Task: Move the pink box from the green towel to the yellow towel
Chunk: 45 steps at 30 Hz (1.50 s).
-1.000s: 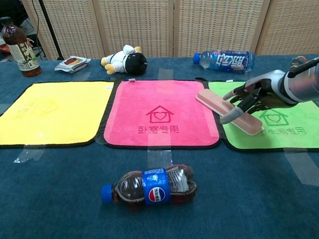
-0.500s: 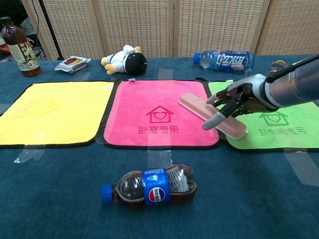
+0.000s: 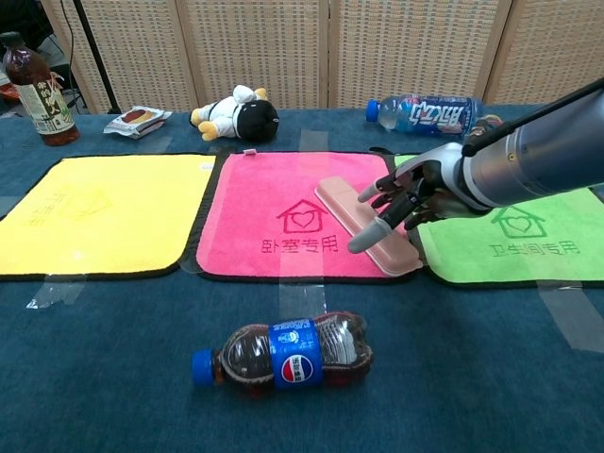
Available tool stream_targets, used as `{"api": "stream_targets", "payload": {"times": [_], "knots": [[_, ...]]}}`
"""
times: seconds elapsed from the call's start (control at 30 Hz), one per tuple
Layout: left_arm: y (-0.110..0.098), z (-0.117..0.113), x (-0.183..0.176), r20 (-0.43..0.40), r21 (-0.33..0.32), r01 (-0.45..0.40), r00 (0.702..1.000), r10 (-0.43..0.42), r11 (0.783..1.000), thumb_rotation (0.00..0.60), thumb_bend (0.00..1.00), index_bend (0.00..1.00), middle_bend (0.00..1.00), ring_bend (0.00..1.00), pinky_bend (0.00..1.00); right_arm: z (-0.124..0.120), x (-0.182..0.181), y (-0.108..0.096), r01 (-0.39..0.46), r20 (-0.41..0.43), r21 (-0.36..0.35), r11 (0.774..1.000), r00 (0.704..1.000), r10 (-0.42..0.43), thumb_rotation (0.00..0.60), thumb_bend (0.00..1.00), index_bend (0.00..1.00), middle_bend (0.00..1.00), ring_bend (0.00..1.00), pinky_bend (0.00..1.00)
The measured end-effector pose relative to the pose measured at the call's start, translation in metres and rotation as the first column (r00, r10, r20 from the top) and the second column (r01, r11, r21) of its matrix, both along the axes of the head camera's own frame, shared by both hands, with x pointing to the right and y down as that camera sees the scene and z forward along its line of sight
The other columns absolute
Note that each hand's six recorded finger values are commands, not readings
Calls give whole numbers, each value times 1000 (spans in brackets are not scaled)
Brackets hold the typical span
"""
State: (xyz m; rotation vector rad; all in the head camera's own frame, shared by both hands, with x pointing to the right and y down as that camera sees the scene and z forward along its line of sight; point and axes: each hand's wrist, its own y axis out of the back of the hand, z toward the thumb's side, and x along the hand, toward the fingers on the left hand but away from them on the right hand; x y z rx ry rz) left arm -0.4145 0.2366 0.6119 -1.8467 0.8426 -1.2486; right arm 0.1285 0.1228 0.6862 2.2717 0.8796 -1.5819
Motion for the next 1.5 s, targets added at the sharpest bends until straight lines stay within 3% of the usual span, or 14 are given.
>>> {"api": "stream_targets", "payload": {"times": [0.8, 1.27, 1.5], "knots": [[0, -1, 0, -5, -1, 0, 1000, 0, 1000, 600, 26, 0, 0, 0, 0, -17, -62, 7, 92, 65, 13, 996, 994, -92, 600, 156, 0, 0, 0, 0], [0, -2, 1, -4, 9, -4, 1000, 4, 1000, 600, 26, 0, 0, 0, 0, -37, -11, -31, 37, -7, 106, 994, 999, -37, 600, 156, 0, 0, 0, 0], [0, -3, 0, 8, 21, -2, 1000, 2, 1000, 600, 26, 0, 0, 0, 0, -56, 20, -32, 46, 8, 161, 986, 999, -47, 600, 156, 0, 0, 0, 0]]}}
